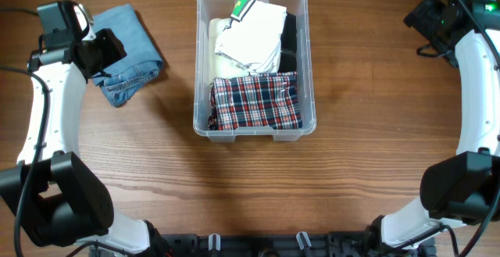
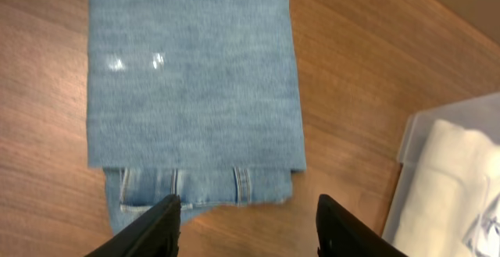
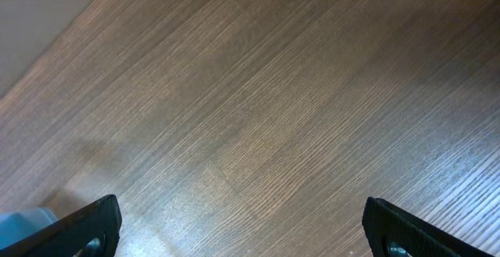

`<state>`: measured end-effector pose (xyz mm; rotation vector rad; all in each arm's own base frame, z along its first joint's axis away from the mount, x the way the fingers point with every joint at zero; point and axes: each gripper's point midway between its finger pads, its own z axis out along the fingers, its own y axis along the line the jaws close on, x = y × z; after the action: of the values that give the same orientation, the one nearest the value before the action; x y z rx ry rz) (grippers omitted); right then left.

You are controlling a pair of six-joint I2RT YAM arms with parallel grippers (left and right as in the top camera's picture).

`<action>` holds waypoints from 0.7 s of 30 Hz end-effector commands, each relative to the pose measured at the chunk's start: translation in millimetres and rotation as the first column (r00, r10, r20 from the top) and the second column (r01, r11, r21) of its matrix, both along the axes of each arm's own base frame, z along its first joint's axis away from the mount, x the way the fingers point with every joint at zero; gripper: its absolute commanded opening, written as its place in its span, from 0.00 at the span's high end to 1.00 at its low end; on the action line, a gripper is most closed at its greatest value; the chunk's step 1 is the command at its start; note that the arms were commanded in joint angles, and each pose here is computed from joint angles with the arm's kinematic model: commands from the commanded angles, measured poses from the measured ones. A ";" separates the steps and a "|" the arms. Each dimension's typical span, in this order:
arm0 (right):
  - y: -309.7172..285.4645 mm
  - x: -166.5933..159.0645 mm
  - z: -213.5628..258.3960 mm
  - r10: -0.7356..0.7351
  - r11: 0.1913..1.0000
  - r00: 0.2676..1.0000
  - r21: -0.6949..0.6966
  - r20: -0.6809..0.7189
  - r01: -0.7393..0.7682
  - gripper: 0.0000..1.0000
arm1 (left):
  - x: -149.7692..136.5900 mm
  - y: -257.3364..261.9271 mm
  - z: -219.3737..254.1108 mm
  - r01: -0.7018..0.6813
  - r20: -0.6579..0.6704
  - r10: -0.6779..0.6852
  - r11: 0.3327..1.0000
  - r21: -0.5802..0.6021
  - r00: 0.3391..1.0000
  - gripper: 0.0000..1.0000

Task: Pack container
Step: 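Move the left gripper onto the blue denim's right edge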

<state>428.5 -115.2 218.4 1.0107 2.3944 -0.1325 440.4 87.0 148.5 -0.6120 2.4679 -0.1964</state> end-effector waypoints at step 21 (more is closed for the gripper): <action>1.1 -0.8 -3.5 -0.011 1.000 1.000 0.010 -0.004 0.011 0.00 | -4.9 97.7 -56.3 -0.331 -0.047 0.336 0.878 -0.346 0.941 0.39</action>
<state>428.5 -115.2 218.4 1.0107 2.3944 -0.1325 433.8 182.5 107.2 -1.1383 2.2923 -0.3593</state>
